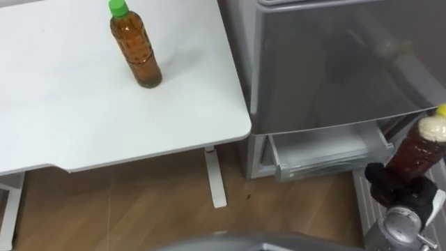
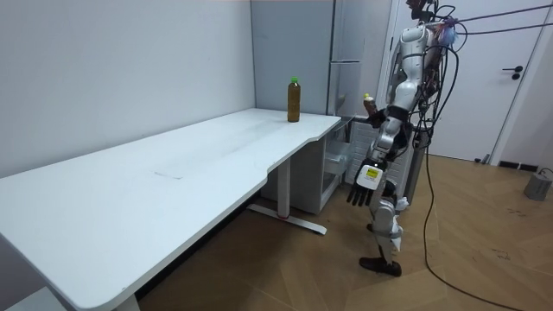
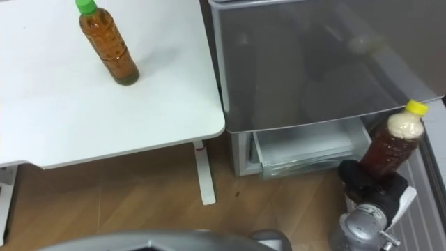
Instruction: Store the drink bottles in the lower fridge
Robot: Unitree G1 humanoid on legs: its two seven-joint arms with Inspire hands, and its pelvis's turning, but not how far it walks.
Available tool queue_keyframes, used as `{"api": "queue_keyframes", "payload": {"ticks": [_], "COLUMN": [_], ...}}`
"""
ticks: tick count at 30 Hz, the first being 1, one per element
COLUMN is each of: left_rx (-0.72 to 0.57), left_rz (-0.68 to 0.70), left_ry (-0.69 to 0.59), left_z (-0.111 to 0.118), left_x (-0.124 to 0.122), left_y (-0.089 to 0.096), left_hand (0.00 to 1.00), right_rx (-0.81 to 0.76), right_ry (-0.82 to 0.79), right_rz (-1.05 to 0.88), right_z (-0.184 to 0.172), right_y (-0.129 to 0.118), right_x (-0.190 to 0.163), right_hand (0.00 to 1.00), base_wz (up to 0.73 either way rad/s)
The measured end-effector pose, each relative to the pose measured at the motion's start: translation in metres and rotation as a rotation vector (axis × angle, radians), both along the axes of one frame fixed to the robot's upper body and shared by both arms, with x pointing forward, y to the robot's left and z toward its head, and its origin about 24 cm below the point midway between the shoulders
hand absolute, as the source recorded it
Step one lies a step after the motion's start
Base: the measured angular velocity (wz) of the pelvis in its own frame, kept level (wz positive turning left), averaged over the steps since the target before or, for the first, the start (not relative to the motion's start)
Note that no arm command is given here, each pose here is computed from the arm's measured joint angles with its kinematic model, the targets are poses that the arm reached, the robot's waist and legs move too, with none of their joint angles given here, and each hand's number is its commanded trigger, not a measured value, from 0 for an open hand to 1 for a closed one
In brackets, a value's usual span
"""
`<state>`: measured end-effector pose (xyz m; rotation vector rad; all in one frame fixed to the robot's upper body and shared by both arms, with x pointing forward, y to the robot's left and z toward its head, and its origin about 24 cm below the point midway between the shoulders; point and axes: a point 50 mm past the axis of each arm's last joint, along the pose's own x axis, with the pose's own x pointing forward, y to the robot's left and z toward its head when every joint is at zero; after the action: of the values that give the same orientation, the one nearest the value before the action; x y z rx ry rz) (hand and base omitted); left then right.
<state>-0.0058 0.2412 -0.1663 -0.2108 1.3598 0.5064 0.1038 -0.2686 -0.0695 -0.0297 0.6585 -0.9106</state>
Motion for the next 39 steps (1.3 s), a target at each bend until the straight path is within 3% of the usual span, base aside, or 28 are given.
{"api": "queue_keyframes", "payload": {"ticks": [5, 10, 21, 27, 39], "left_rx": [-0.008, -0.006, -0.017, -0.017, -0.072], "left_rz": [-0.001, -0.027, -0.093, -0.169, -0.271], "left_ry": [-0.001, 0.014, 0.054, 0.139, 0.149], "left_z": [0.0, 0.0, 0.0, 0.001, 0.002], "left_x": [-0.001, -0.005, -0.017, -0.036, -0.031], "left_y": [0.0, -0.001, -0.003, -0.003, -0.003], "left_hand": [0.0, 0.0, 0.0, 0.0, 0.0], "right_rx": [0.035, 0.21, 0.51, 0.631, 0.818], "right_ry": [0.014, -0.055, -0.238, -0.285, -0.317], "right_rz": [-0.022, -0.115, -0.129, -0.155, -0.244], "right_z": [-0.006, -0.01, -0.011, -0.02, -0.048], "right_y": [0.0, 0.004, 0.014, 0.014, 0.002], "right_x": [-0.001, 0.002, 0.03, 0.033, 0.027], "right_hand": [1.0, 1.0, 1.0, 1.0, 1.0], "base_wz": [0.0, 0.0, 0.05, 0.19, 0.17]}}
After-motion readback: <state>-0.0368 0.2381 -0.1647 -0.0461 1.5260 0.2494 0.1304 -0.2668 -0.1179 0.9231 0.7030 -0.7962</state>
